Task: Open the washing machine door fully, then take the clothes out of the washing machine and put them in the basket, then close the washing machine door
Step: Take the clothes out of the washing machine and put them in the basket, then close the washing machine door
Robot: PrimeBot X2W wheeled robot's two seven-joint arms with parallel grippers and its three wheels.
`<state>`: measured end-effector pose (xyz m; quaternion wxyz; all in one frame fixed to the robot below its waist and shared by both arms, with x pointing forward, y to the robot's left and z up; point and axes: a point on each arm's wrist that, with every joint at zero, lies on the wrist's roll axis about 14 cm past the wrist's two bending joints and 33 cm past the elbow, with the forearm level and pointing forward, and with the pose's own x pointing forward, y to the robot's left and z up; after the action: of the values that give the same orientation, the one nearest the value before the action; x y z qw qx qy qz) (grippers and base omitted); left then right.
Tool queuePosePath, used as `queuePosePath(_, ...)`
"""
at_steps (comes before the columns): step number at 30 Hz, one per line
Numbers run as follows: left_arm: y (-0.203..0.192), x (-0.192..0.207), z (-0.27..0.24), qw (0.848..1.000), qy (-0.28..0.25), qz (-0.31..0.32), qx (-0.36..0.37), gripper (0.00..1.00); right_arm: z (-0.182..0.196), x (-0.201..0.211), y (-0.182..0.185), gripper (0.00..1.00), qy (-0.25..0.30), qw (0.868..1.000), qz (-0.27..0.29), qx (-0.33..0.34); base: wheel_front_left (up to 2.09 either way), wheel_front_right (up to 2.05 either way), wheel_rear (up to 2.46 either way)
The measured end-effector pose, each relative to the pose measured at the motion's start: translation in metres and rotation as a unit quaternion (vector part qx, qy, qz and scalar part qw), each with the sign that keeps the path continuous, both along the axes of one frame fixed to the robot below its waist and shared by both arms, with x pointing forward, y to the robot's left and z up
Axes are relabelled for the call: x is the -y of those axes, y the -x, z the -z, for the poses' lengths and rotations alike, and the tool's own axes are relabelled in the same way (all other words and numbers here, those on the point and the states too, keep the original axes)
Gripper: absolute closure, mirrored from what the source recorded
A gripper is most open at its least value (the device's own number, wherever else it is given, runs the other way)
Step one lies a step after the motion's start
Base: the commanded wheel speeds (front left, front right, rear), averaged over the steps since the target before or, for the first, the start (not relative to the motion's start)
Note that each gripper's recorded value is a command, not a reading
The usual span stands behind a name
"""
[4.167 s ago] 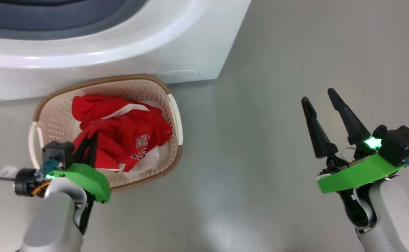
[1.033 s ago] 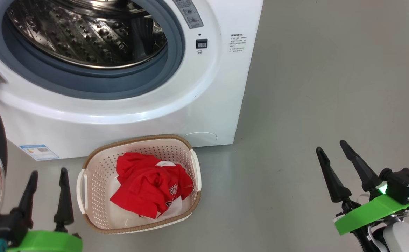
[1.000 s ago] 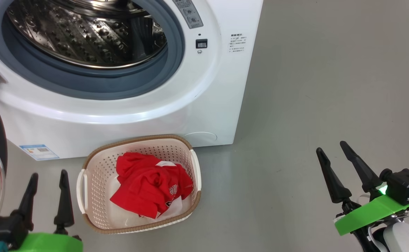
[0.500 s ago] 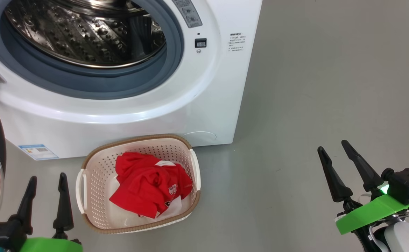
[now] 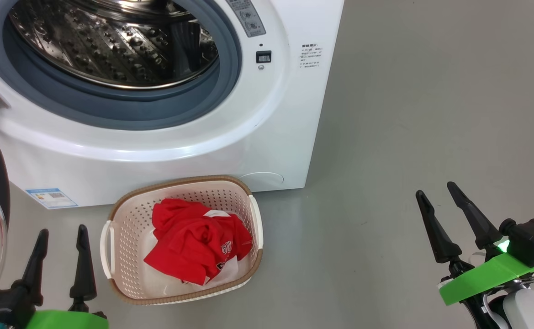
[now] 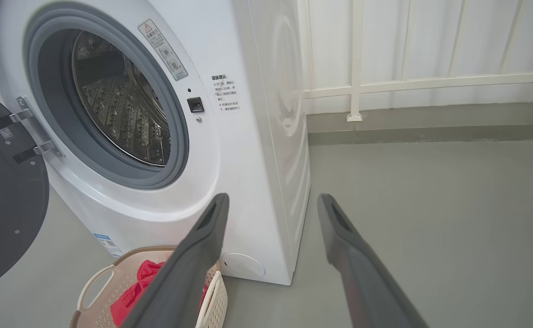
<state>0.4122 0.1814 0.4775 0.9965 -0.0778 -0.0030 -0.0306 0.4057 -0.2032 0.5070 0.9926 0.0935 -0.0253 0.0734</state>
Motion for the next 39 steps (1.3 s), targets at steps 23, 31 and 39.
queuePosePath(23, 0.007, 0.000, -0.008, 1.000, -0.002, 0.001, 0.010, 0.00, -0.006, 0.001, 0.000, 0.00, 0.002, 1.000, -0.001, 0.008, -0.62, 0.62, 0.00)
queuePosePath(31, 0.010, -0.001, -0.012, 1.000, 0.001, -0.001, 0.016, 0.00, -0.006, -0.003, 0.001, 0.00, 0.003, 1.000, -0.007, 0.008, 0.00, 0.00, 0.00)
queuePosePath(39, 0.032, -0.030, -0.008, 0.999, 0.009, -0.052, 0.007, 0.00, 0.000, -0.032, -0.008, 0.00, 0.005, 0.998, -0.057, 0.001, 0.00, 0.00, 0.00)
